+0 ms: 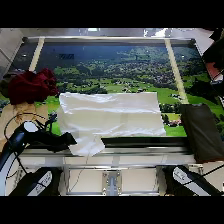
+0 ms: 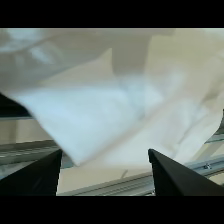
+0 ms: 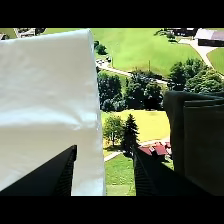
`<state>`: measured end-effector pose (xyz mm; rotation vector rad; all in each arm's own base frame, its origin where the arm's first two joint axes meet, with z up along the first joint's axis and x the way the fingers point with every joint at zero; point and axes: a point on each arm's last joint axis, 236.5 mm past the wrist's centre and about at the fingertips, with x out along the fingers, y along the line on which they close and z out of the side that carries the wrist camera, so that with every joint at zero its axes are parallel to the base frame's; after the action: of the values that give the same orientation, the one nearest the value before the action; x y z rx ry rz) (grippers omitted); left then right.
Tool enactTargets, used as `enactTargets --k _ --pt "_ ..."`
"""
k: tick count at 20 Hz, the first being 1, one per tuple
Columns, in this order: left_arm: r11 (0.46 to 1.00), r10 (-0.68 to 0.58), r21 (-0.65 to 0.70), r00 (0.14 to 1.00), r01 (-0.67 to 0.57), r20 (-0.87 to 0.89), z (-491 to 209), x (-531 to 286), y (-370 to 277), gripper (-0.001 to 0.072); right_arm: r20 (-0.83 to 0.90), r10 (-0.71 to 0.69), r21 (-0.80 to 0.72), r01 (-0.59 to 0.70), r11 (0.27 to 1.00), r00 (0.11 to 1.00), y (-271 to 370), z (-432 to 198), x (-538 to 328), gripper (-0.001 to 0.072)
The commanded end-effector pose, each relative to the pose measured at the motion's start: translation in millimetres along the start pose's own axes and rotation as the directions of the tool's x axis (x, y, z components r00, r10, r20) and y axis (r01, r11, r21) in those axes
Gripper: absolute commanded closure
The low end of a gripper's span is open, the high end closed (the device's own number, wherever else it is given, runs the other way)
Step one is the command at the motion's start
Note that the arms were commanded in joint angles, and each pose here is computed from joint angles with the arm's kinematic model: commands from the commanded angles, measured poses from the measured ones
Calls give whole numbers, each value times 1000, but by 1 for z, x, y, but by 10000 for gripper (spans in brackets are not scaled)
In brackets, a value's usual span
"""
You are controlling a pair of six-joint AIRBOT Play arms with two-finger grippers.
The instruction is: Fold the shirts.
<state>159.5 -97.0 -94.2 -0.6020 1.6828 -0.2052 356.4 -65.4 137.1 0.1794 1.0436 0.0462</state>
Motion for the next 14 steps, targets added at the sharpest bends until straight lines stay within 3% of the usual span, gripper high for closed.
enactTargets --k 1,3,4,6,8,10,12,14 --pt "1000 -2 16 999 3 -53 -6 21 -7 200 3 8 1 -8 1000 1000 3 0 -2 322" --pt "999 -20 29 999 21 -50 -5 28 -17 596 -4 1 -5 -1 1000 1000 3 -4 -7 322" --pt "999 -29 33 999 30 -36 -2 28 -21 694 -29 -31 -21 30 999 999 -3 -12 -10 323" --pt "998 -38 40 999 39 -23 -1 26 -25 695 -64 -102 -16 101 995 993 -24 -24 -16 323" --pt "998 -41 55 999 41 -1 0 22 -27 696 -129 -80 79 91 993 988 -41 -51 -6 323" --pt "996 -48 72 999 46 25 2 17 -30 696 -255 55 264 15 964 965 -45 -110 22 322" --pt "995 -55 87 997 51 48 4 13 -33 696 -291 262 477 -98 874 920 -25 -164 57 322" --pt "994 -59 96 996 53 61 5 10 -35 695 -288 358 590 -129 797 888 -8 -206 88 321"
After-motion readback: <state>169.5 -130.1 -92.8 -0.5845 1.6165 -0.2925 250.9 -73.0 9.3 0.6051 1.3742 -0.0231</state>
